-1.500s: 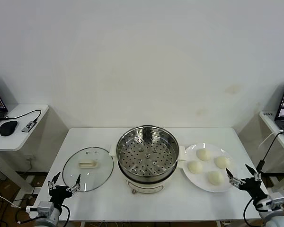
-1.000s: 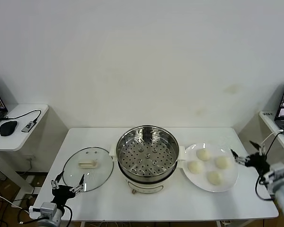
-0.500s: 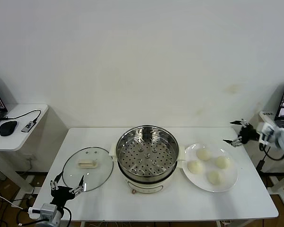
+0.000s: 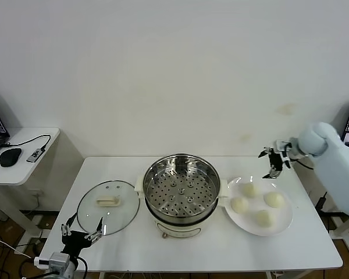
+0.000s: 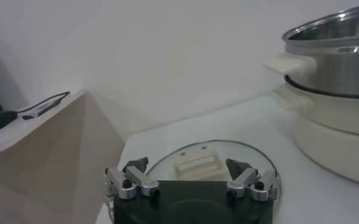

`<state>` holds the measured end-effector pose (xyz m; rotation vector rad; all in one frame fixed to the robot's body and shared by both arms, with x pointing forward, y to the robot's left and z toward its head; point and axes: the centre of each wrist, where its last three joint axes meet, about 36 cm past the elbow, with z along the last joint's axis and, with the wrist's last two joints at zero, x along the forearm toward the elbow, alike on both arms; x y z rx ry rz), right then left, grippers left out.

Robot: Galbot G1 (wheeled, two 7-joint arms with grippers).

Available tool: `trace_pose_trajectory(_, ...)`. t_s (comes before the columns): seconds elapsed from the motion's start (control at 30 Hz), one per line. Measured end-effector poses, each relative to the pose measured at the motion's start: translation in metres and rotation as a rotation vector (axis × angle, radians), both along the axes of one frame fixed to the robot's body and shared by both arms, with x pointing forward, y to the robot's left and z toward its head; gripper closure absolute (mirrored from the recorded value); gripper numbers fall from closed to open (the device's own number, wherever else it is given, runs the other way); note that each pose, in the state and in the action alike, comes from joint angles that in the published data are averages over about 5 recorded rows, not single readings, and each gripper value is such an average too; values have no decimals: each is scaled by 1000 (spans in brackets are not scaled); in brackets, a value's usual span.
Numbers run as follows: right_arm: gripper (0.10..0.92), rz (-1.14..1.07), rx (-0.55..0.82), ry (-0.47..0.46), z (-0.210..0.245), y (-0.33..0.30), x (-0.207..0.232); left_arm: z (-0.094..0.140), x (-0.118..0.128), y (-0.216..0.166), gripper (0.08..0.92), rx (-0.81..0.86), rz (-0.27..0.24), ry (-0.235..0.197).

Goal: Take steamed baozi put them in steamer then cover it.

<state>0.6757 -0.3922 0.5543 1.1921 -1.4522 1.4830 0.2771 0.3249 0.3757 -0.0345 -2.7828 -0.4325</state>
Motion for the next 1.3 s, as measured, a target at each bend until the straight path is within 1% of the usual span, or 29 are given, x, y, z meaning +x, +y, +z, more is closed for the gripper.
trace_pose_trajectory(0.23,200,-2,-40,56,-28,12,9,-2,1,-2,177,-9,-18,3)
trace_pose_trajectory(0.47,200,-14,-52,93,-54,18,11,-4,1,-3,177,-13,-24,11)
trace_pose_trajectory(0.83,200,-31,-45,82,-87,26,12,-8,-2,-3,177,-5,-41,19)
trace_pose_trajectory(1.23,201,-45,-46,79,-101,27,13,-12,-4,-4,177,-2,-45,27)
trace_pose_trajectory(1.3,218,-45,-43,81,-104,28,12,-12,-4,-4,177,-1,-45,27)
